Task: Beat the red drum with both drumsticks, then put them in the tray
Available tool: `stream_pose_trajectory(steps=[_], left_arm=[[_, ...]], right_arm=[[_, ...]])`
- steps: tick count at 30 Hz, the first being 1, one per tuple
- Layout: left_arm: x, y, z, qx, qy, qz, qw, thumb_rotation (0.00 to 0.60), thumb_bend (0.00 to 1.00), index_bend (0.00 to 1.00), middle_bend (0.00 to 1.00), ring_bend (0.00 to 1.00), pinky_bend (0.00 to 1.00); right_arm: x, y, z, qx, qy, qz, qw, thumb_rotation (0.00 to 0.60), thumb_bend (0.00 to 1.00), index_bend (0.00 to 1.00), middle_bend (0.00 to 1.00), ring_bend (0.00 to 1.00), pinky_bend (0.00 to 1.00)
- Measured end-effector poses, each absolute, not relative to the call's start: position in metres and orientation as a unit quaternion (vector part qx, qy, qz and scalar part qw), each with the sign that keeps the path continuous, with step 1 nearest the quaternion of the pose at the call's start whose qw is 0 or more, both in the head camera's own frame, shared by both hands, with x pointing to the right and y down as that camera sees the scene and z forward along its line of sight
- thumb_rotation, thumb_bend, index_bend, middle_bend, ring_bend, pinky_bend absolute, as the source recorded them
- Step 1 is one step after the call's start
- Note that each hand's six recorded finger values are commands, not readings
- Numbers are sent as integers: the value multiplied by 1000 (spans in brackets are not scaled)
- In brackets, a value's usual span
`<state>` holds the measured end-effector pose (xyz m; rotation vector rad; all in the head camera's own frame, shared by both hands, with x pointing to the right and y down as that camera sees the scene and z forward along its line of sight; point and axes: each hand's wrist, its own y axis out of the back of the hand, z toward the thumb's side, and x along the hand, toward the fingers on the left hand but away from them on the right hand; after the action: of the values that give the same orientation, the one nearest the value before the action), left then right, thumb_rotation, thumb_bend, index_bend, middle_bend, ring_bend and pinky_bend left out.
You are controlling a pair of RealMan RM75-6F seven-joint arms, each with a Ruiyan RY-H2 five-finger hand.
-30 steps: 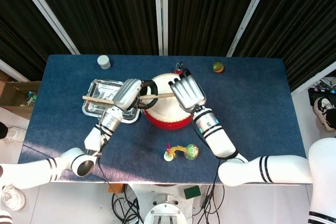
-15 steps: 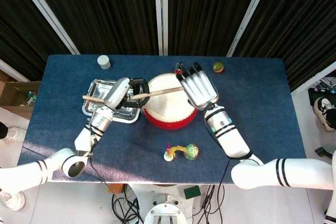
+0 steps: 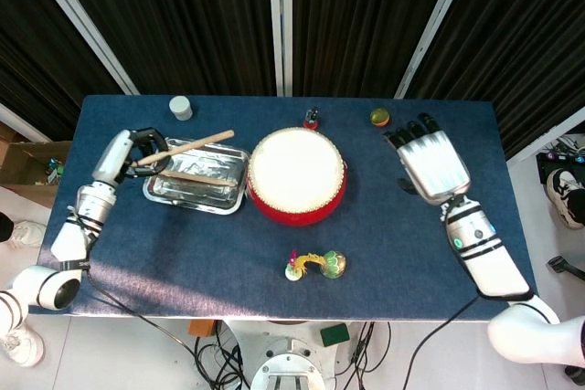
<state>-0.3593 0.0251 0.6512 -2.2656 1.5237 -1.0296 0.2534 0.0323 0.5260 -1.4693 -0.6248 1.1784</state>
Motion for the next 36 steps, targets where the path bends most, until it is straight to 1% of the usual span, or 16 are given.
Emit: stream_pose_trajectory(steps=[4,7,11,15,17,19,23,25,27,30,33,36], left_arm=[[-400,29,666,-750,520,-397,99,600,566,699,754,706,638],[-413,34,680,-746,513,-418,78,600,568,701,754,699,632],[-409,40,700,-756,488,-432,55,600,570,701,754,696,629],[-392,40,716,-770,462,-438,49,600,570,700,749,689,621],[-386,38,722,-773,452,-443,48,600,570,699,732,669,610],[-382,37,728,-775,442,-450,48,600,559,678,686,613,580],[-377,37,735,-775,424,-466,56,600,507,527,502,394,418],[-377,36,737,-772,416,-476,68,600,477,480,431,325,356],[-377,34,739,-768,409,-485,85,600,441,400,347,252,294],[-379,33,741,-759,398,-503,114,600,419,332,286,215,270],[-380,31,742,-747,390,-519,142,600,400,314,246,194,269],[-383,30,743,-735,380,-536,169,600,366,272,212,185,261]], right_arm=[[288,43,522,-616,-283,508,530,600,0,365,431,281,242],[310,50,520,-612,-297,517,519,600,0,365,431,281,242],[330,57,521,-608,-306,526,510,600,0,365,431,281,242],[338,62,523,-606,-307,531,507,600,0,365,429,281,242],[340,64,523,-606,-310,531,505,600,0,365,429,281,242],[341,65,522,-605,-312,531,504,600,0,365,429,281,242],[346,68,523,-606,-315,533,500,600,0,365,429,281,242],[347,69,524,-607,-316,533,498,600,0,365,429,281,243],[349,69,525,-609,-318,532,495,600,0,365,429,281,242],[351,70,526,-612,-320,532,490,600,0,365,430,281,242],[353,71,528,-614,-324,531,485,600,0,365,431,281,243],[357,72,530,-616,-328,532,479,600,0,365,432,281,242]])
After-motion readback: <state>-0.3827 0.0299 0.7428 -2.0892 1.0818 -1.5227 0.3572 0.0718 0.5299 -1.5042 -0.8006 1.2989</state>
